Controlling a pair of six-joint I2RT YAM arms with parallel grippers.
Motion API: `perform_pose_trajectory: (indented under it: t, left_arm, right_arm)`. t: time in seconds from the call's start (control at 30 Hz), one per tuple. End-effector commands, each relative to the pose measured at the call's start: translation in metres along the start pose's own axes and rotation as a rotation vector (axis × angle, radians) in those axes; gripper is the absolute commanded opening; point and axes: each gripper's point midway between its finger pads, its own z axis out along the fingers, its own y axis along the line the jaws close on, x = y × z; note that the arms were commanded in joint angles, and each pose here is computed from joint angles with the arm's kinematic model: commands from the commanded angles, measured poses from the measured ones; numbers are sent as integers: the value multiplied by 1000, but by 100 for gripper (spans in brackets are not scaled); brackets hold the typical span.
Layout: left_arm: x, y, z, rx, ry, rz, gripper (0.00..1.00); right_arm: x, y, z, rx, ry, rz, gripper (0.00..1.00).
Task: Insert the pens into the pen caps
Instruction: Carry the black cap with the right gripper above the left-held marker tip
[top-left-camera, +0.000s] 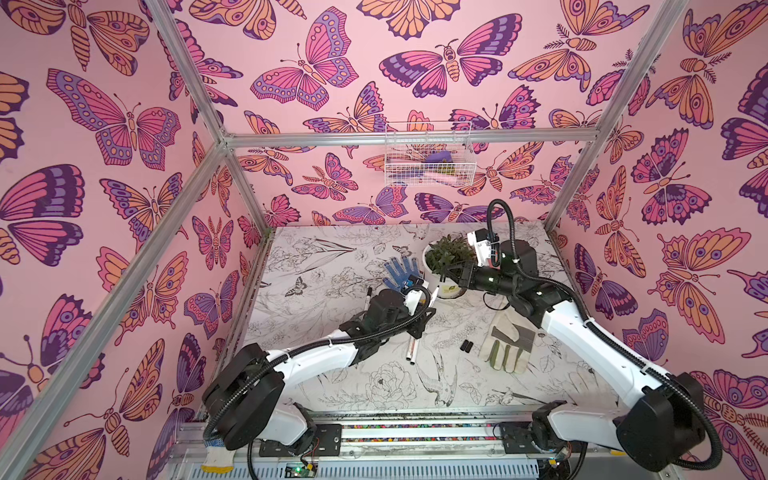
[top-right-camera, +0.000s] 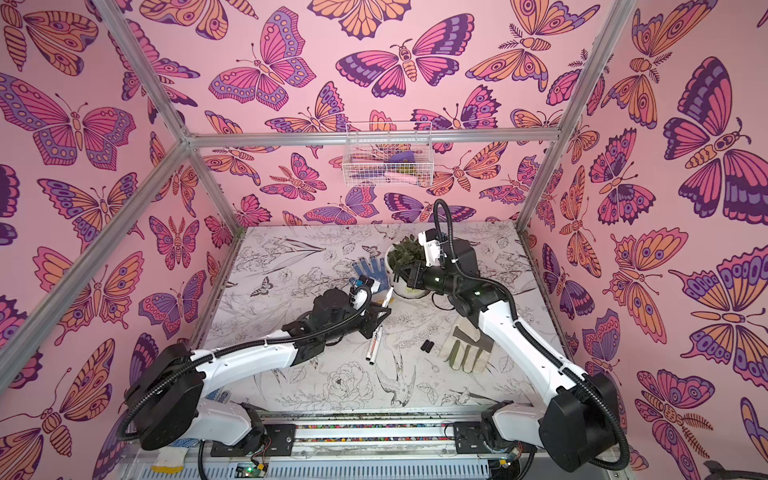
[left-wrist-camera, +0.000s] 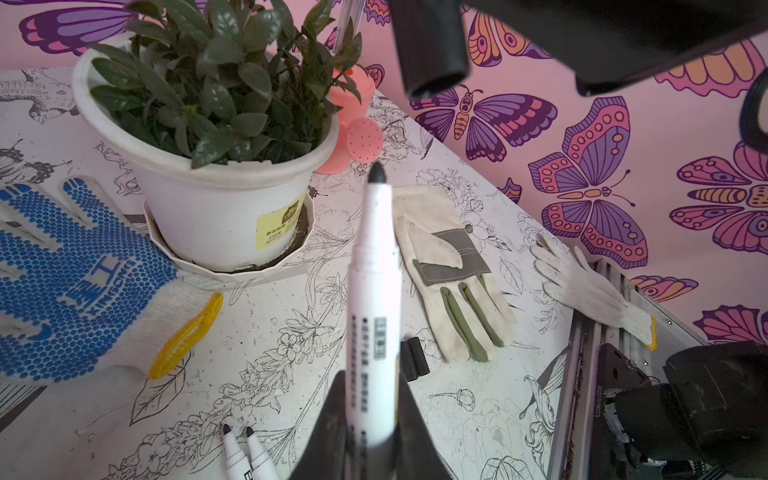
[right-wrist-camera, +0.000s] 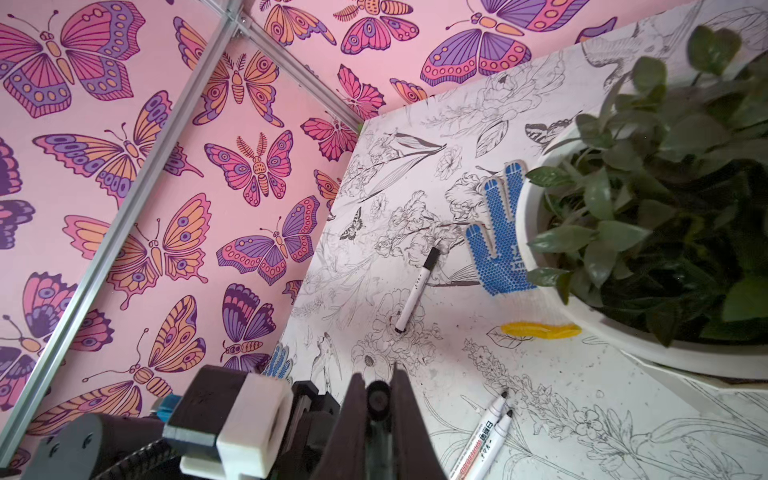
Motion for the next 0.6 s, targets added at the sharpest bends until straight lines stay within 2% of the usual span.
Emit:
perform_pose_trajectory:
  t: [0.0,0.57]
  left_arm:
    - [-13,-8,1,31,-36,29,0]
    - [-13,-10,0,40,-39,30,0]
  right_arm:
    - [0,15,4,-51,25,-41,1]
    - [-15,5,0,37,-59,-90,0]
